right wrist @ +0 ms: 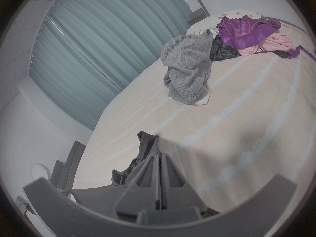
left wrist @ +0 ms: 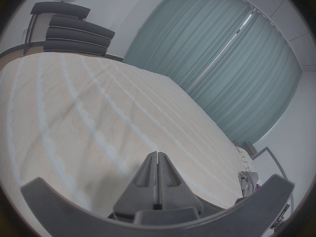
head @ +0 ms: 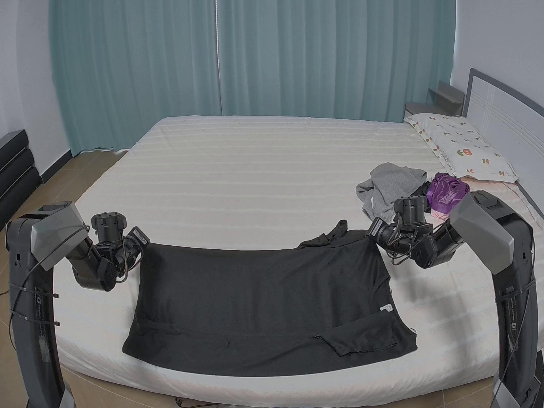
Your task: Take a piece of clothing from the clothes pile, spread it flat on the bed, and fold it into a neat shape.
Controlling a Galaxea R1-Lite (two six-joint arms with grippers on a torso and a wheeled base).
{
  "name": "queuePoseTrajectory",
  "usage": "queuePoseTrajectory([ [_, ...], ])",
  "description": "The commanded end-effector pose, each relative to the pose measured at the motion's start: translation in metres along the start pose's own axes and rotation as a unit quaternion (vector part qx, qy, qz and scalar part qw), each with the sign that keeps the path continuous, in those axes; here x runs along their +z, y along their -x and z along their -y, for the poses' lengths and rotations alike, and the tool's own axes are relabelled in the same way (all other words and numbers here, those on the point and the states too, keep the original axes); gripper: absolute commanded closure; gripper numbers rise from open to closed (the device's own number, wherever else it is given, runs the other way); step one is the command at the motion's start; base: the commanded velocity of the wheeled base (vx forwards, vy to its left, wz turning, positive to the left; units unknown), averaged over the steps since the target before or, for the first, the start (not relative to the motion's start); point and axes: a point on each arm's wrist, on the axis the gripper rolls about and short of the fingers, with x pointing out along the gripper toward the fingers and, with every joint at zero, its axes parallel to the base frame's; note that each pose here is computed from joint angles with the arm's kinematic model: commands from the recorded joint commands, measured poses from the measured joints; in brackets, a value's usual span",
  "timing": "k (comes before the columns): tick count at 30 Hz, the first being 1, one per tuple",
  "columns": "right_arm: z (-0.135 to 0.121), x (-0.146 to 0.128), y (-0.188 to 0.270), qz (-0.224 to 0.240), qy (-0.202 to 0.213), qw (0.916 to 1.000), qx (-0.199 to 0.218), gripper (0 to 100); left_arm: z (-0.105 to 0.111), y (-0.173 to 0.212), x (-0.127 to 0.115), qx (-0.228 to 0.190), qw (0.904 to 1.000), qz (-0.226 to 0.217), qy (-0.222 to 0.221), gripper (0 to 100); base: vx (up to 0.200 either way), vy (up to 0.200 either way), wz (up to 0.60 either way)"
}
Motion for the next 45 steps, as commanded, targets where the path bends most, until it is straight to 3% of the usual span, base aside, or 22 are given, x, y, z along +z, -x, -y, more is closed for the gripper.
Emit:
queuePoseTrajectory([
  [1, -0.003, 0.001, 0.020, -0.008, -0.012, 0.9998, 0.015, 100, 0.004, 0.010, 0.012, -0.003, 0.9999, 0.010, 0.003, 100, 0.000, 0.000, 0.00],
  [17, -0.001, 0.014, 0.041, 0.029, -0.022, 0.9990, 0.027, 100, 0.011, 0.030, 0.025, -0.012, 0.9995, 0.024, 0.014, 100, 0.000, 0.000, 0.00],
  [26, 0.011, 0.001, 0.046, 0.020, -0.031, 0.9992, 0.017, 100, 0.011, 0.036, 0.018, -0.010, 0.9998, 0.015, 0.011, 100, 0.000, 0.000, 0.00],
  [34, 0.014, -0.008, 0.039, 0.008, -0.027, 0.9995, 0.012, 100, 0.011, 0.015, 0.006, -0.040, 0.9991, -0.012, 0.009, 100, 0.000, 0.000, 0.00],
  [35, 0.016, -0.011, 0.038, 0.005, -0.027, 0.9996, 0.010, 100, 0.008, 0.010, 0.003, -0.039, 0.9991, -0.015, 0.009, 0, 0.000, 0.000, 0.00],
  [37, 0.016, -0.012, 0.038, 0.004, -0.026, 0.9996, 0.010, 100, 0.006, 0.006, 0.000, -0.037, 0.9991, -0.020, 0.008, 0, 0.000, 0.000, 0.00],
  [42, 0.020, -0.017, 0.032, -0.002, -0.026, 0.9997, 0.005, 100, 0.004, -0.005, -0.015, -0.080, 0.9928, -0.089, 0.001, 0, 0.000, 0.000, 0.00],
  [45, 0.021, -0.019, 0.031, -0.005, -0.026, 0.9996, 0.003, 100, 0.005, -0.007, -0.018, -0.085, 0.9909, -0.104, -0.001, 0, 0.000, 0.000, 0.00],
])
